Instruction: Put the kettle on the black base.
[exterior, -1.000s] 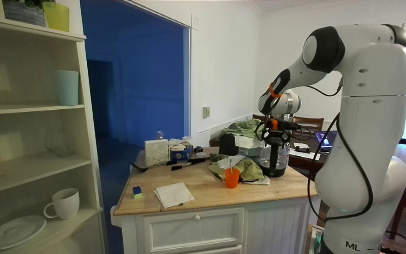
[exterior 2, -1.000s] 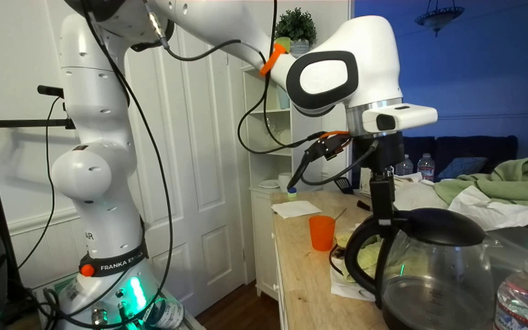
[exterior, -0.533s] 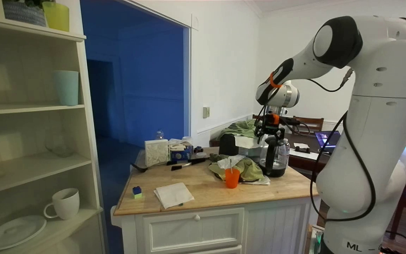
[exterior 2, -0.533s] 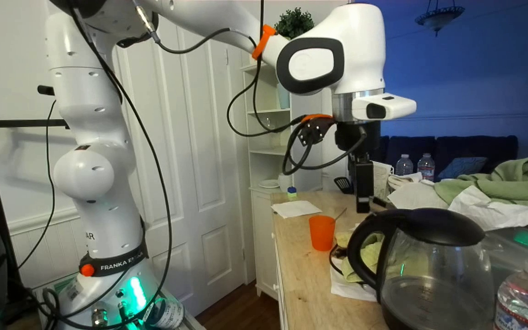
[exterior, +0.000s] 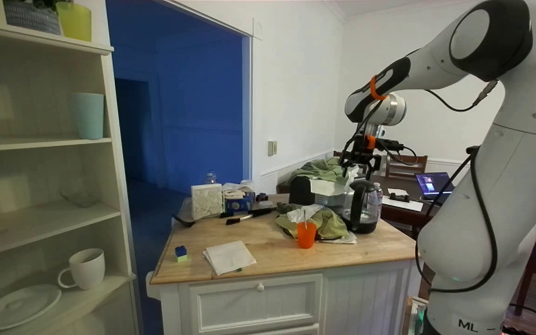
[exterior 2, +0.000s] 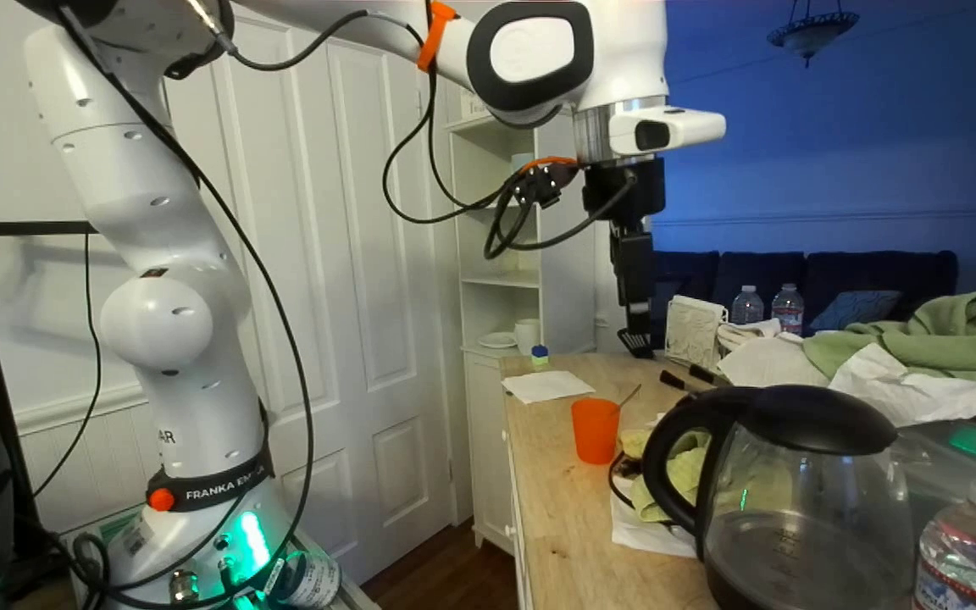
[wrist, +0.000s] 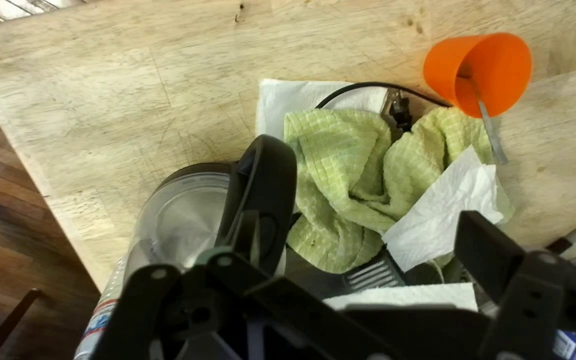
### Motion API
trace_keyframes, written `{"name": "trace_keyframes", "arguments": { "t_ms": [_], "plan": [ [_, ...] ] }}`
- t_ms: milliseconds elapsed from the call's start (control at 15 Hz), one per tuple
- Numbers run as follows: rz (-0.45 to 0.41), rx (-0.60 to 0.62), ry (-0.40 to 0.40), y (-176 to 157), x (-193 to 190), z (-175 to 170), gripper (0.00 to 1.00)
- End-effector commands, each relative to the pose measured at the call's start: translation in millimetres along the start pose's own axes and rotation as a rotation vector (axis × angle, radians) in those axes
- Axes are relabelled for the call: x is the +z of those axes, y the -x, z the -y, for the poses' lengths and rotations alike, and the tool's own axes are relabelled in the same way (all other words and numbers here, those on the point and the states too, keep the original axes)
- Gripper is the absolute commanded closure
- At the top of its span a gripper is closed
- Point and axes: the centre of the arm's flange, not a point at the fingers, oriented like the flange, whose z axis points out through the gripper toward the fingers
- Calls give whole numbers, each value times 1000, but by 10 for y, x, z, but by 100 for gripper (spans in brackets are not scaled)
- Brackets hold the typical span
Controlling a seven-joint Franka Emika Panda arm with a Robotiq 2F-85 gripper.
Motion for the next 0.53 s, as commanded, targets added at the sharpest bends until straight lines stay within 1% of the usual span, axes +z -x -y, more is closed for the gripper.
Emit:
{"name": "trace_keyframes", "arguments": {
  "t_ms": [0, 67, 133, 267, 467],
  "plan": [
    [-115, 85, 69, 236, -453, -191, 0],
    [-144, 101, 85, 237, -568, -253, 0],
    [-90, 65, 62, 31, -346, -174, 0],
    [-128, 85, 69, 74, -530, -261, 0],
    [-137, 90, 68, 99, -574, -273, 0]
  ]
}}
